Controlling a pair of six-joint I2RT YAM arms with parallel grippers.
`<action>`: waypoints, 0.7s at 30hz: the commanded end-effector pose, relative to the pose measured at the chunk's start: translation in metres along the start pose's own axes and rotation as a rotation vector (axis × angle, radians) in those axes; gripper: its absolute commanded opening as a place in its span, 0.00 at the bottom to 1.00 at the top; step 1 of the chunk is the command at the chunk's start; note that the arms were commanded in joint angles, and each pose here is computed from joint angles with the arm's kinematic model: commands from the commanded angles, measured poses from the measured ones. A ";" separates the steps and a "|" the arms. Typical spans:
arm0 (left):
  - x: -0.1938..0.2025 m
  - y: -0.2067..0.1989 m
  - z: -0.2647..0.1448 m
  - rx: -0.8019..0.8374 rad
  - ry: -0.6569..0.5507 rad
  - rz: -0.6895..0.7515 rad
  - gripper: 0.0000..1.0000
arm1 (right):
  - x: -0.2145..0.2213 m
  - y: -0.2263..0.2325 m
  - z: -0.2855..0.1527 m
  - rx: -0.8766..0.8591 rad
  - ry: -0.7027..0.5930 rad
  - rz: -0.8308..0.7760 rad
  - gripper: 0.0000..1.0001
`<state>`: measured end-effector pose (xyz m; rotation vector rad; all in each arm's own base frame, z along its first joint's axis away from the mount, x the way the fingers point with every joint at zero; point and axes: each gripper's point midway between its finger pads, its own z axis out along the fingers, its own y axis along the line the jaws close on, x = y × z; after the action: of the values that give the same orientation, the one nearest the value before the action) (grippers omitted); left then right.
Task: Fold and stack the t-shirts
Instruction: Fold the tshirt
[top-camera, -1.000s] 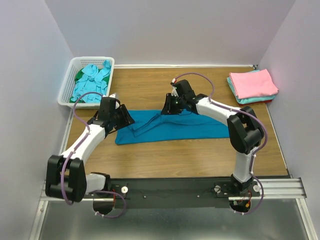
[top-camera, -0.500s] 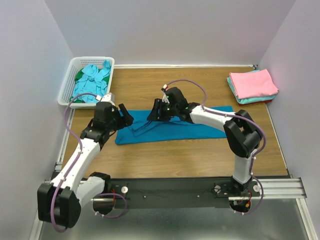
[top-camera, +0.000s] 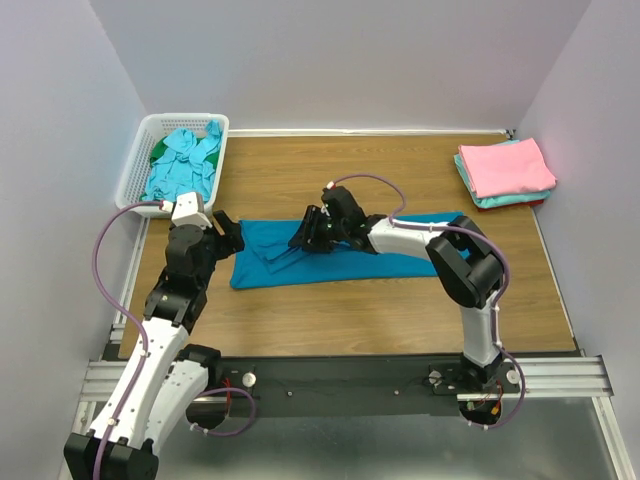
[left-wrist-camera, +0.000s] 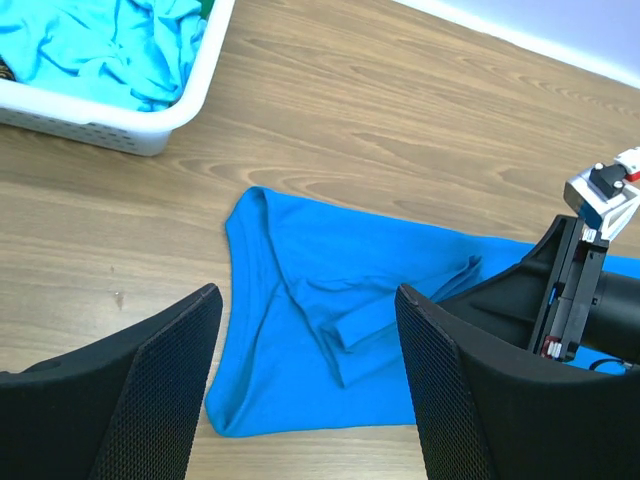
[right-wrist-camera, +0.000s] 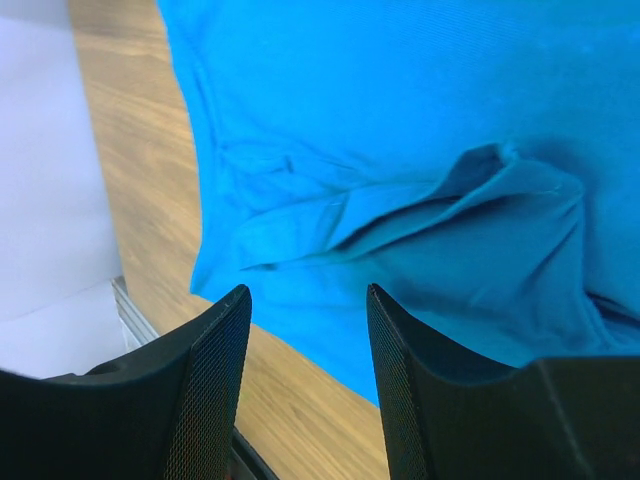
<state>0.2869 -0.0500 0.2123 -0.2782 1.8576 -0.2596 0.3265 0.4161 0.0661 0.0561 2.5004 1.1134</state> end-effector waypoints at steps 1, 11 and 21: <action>-0.015 0.004 0.000 -0.017 -0.088 0.017 0.78 | 0.002 -0.012 0.014 0.035 -0.016 0.041 0.57; -0.015 0.005 0.003 -0.024 -0.091 0.013 0.80 | -0.004 -0.006 0.026 0.019 -0.017 0.044 0.57; -0.011 0.005 0.005 -0.020 -0.075 0.014 0.80 | -0.010 0.008 0.026 -0.015 -0.015 0.049 0.57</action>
<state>0.2916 -0.0461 0.2165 -0.2815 1.8088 -0.2411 0.3405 0.4290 0.0584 0.1154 2.4998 1.1288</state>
